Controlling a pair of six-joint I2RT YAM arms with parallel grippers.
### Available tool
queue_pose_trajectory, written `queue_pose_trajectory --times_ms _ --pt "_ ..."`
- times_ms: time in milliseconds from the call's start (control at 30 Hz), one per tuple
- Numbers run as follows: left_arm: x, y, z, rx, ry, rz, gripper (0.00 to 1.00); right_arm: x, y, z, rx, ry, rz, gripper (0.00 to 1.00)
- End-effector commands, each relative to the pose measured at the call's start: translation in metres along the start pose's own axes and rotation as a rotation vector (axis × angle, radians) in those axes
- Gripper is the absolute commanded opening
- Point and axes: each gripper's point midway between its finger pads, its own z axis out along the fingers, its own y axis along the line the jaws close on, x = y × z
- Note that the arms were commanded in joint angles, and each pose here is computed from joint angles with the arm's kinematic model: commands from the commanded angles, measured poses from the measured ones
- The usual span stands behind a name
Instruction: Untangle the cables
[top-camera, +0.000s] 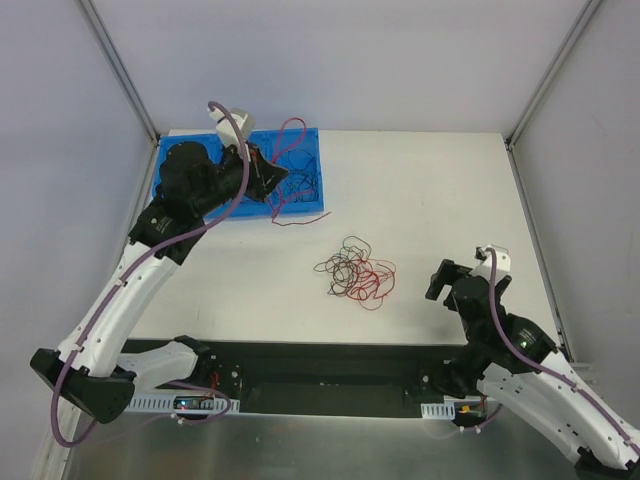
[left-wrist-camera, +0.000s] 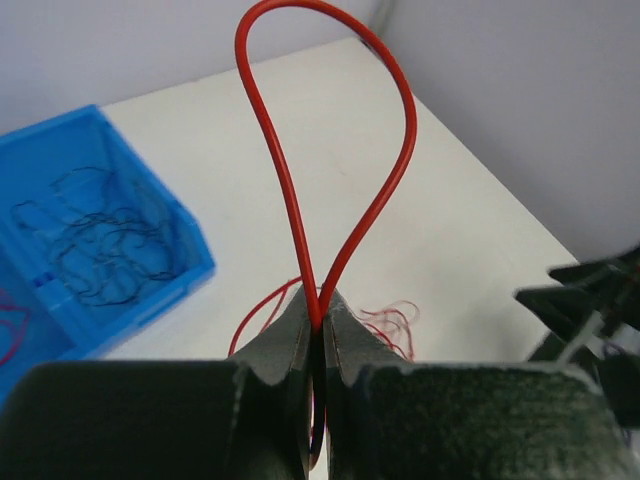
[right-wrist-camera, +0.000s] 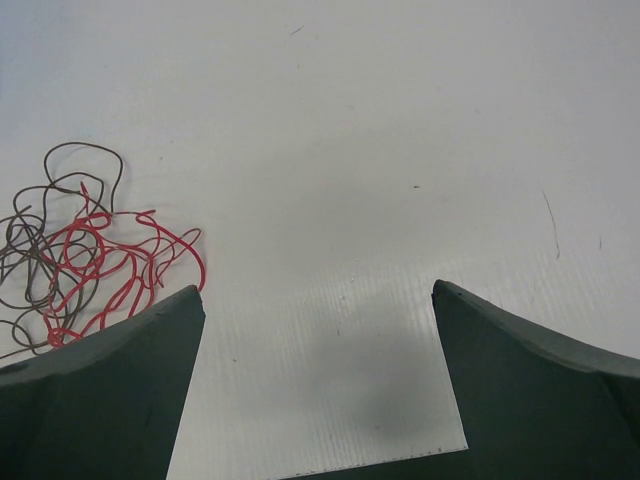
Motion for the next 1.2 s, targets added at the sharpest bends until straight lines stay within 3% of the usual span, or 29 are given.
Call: queue_pose_trajectory --times_ms 0,100,167,267,533,700,1000,1167 --pt "-0.039 0.063 -0.014 -0.274 -0.099 -0.046 0.00 -0.009 0.005 0.000 -0.055 -0.054 0.019 1.00" --pt "-0.049 0.124 -0.021 -0.550 -0.151 -0.014 0.00 -0.010 0.007 -0.002 -0.074 -0.060 0.022 1.00" --pt "-0.058 0.152 -0.026 -0.674 -0.168 0.035 0.00 -0.010 0.008 -0.002 -0.083 -0.062 0.023 1.00" --pt "-0.063 0.197 -0.031 -0.813 -0.200 0.001 0.00 -0.011 0.008 -0.002 -0.087 -0.065 0.026 1.00" --pt "-0.055 0.254 0.008 -0.803 -0.190 -0.051 0.00 -0.011 0.009 -0.002 -0.100 -0.071 0.029 1.00" --pt "-0.024 0.275 0.053 -0.712 -0.098 -0.125 0.00 -0.010 0.011 -0.002 -0.109 -0.065 0.023 1.00" --pt "0.055 0.328 0.087 -0.753 0.060 -0.271 0.00 -0.010 0.012 -0.002 -0.112 -0.066 0.023 0.96" --pt "0.098 0.351 0.107 -0.675 0.208 -0.366 0.00 -0.009 0.013 -0.001 -0.112 -0.059 0.014 0.96"
